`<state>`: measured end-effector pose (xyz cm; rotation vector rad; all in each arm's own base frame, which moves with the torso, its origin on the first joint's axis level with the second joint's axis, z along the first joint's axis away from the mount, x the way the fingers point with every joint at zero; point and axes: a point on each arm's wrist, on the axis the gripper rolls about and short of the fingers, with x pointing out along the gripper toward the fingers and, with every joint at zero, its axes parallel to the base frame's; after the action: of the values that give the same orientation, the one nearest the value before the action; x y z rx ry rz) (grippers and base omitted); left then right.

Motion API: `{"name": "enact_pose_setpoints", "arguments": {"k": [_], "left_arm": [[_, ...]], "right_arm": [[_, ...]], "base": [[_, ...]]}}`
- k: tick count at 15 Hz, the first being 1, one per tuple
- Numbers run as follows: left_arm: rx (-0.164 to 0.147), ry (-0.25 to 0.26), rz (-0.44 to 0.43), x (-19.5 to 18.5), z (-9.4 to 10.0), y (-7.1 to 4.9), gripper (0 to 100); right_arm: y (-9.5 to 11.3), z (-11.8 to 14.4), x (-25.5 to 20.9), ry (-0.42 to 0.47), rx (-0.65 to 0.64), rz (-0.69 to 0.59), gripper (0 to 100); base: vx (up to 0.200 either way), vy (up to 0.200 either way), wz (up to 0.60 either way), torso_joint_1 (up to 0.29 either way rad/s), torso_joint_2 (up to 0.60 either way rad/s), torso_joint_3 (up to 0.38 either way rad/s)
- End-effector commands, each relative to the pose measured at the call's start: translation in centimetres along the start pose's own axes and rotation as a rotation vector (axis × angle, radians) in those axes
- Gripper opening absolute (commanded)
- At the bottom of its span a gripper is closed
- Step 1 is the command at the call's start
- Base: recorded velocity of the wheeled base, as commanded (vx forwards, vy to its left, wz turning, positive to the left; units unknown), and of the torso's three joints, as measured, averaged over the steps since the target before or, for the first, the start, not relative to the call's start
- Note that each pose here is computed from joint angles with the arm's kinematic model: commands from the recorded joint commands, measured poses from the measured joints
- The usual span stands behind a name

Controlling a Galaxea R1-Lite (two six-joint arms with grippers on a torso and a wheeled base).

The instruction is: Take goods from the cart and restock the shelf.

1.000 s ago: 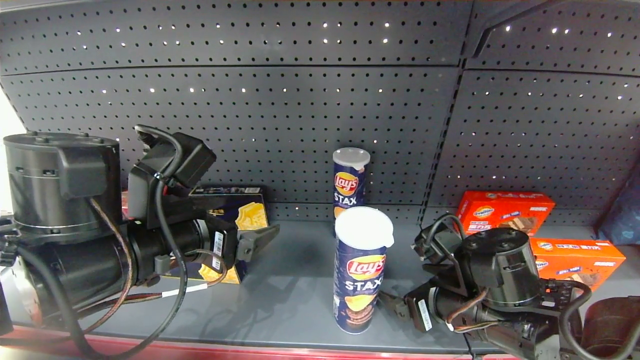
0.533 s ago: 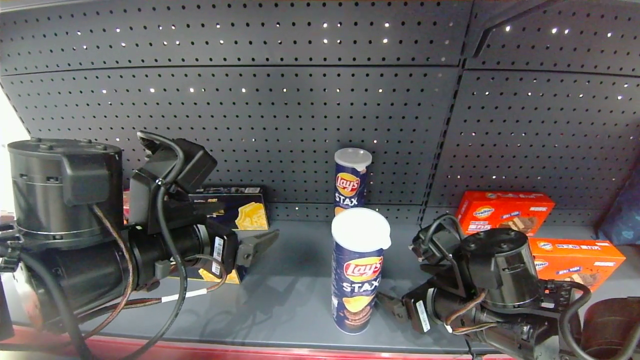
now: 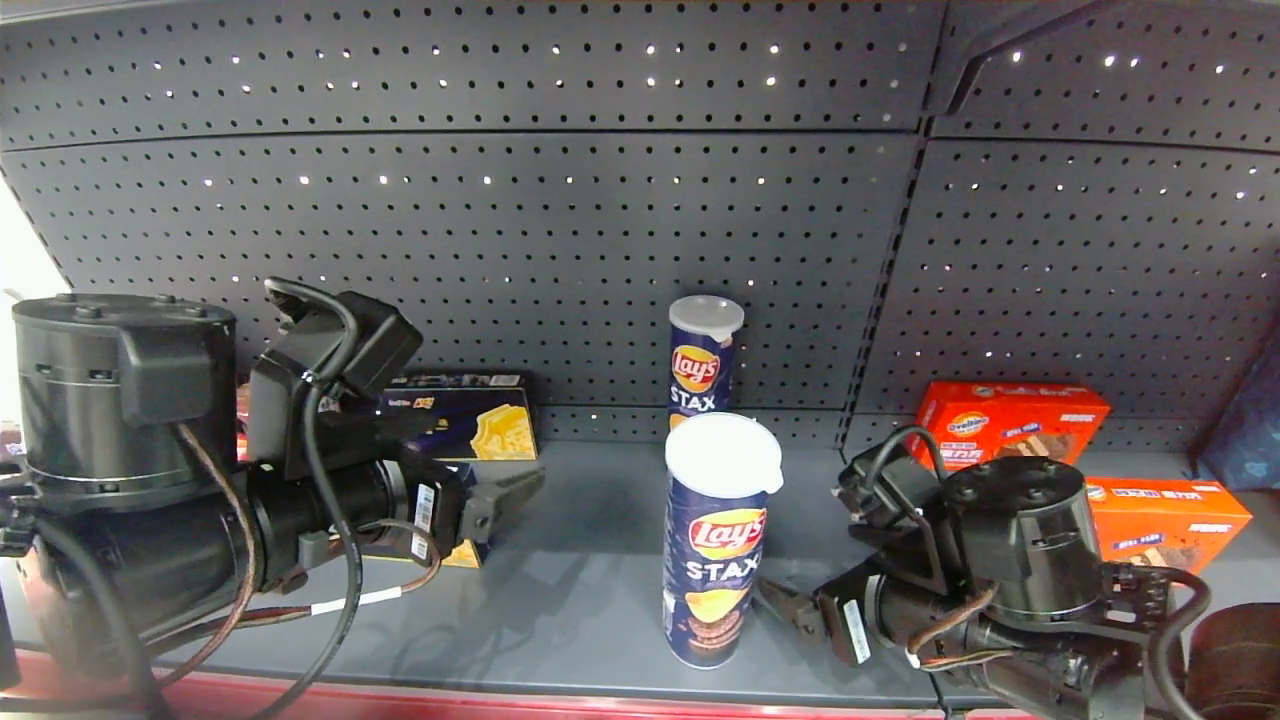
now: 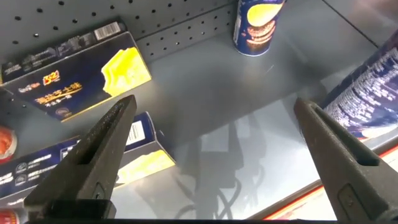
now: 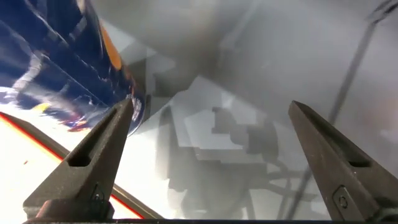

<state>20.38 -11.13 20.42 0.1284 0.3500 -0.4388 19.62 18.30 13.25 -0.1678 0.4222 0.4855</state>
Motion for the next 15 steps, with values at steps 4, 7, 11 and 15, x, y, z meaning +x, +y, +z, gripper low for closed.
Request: {"name": "enact_pose_setpoints", "arguments": {"k": [4,7,11,15], "left_arm": [[0.042,-0.122,0.005,-4.0,1.1,0.3,100],[0.043,-0.181,0.005,-7.3,0.1,0.5,100],[0.008,-0.238,0.112,-10.6,-2.3,2.3,100],[-0.021,-0.262,0.216,-13.5,-6.8,3.2,100]], "right_arm": [[-2.5,3.3,-6.7,-0.228,0.077,-0.073,100],[-5.2,1.9,-10.8,-0.271,0.121,-0.164,100],[-8.3,-1.4,-14.9,-0.315,0.188,-0.354,100],[-9.9,-4.0,-18.0,-0.353,0.253,-0.578,100]], "base": [[0.000,0.000,0.00,0.000,0.00,0.000],[0.000,0.000,0.00,0.000,0.00,0.000],[0.000,0.000,0.00,0.000,0.00,0.000],[0.000,0.000,0.00,0.000,0.00,0.000]]}}
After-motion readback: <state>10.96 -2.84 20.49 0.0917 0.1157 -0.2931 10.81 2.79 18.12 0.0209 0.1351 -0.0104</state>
